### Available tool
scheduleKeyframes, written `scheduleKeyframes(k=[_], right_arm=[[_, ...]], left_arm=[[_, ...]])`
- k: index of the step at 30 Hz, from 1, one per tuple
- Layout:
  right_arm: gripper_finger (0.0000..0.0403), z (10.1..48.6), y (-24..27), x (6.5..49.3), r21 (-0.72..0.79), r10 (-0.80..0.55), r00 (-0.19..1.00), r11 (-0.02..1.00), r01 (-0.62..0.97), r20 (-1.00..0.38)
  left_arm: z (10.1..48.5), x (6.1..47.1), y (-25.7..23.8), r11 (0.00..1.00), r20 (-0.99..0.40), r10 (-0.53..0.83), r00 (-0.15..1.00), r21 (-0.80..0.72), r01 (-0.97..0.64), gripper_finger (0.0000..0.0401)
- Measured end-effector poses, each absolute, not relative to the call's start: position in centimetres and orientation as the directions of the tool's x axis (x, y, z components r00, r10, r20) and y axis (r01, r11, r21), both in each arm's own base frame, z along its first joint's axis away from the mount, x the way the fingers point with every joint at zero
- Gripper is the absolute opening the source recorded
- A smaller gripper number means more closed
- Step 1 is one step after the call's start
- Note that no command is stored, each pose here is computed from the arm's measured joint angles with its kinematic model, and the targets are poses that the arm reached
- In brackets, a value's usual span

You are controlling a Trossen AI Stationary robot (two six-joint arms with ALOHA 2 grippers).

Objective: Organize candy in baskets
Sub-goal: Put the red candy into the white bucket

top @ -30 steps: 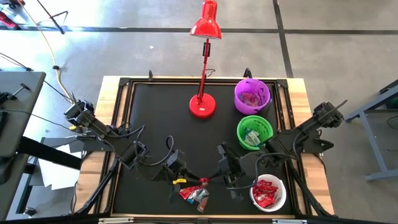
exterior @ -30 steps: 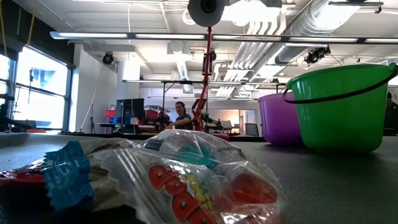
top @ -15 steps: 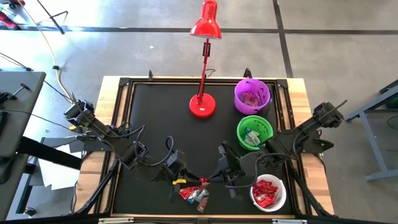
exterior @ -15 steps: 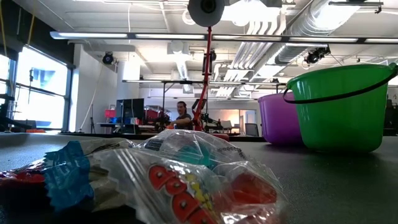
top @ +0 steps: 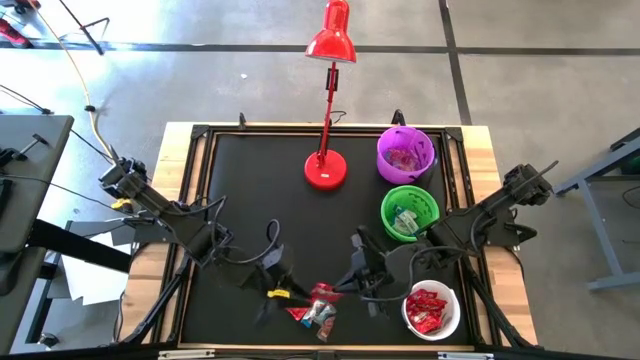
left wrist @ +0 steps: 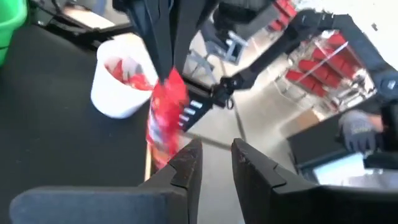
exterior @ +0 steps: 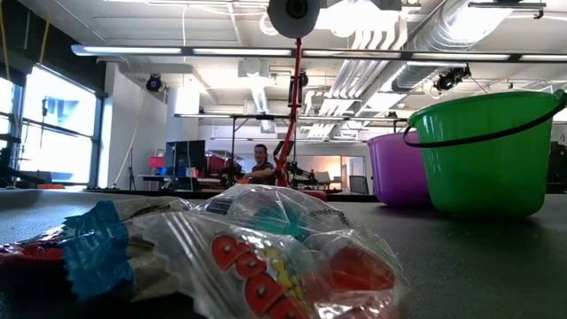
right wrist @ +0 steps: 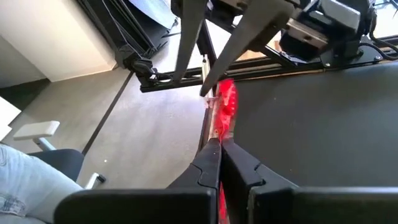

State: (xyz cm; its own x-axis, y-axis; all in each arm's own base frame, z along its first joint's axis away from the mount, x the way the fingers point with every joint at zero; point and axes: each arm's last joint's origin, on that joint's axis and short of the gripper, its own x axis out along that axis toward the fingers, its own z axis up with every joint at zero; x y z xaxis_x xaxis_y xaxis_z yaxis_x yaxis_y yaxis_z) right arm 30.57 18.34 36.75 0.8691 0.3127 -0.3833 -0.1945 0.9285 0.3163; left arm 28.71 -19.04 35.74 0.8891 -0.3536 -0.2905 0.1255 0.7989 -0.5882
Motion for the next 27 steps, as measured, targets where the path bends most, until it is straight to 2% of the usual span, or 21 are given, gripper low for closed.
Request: scheduleKeyframes(k=[6,12,16,21,27], right_arm=[[0.0000,35.8,18.4,30.0,0.401,0.314,0.817,0.909,-0.112,-0.484],[0.0000,33.6,19.6,27.2,0.515,0.367,0.591,0.851,0.097,-0.718],[0.0000,32.3,20.5,24.4,0.468,0.344,0.397,0.839,0.278,-0.851],[0.0000,31.3,21.1,21.1,0.308,0.232,0.214,0.835,0.456,-0.949],[0.0005,31.2,21.9,19.4,0.254,0.198,0.159,0.789,0.560,-0.967]], left_arm=[[35.4,28.0,-18.7,0.814,-0.370,-0.368,0.853,-0.571,0.104,0.0080],[34.4,27.3,-18.8,0.809,-0.476,-0.348,0.808,-0.588,0.002,0.0077],[33.9,27.0,-18.8,0.821,-0.520,-0.316,0.794,-0.570,-0.046,0.0076],[33.8,27.0,-18.8,0.835,-0.526,-0.298,0.797,-0.547,-0.049,0.0076],[33.8,27.0,-18.7,0.851,-0.519,-0.252,0.817,-0.520,-0.068,0.0076]])
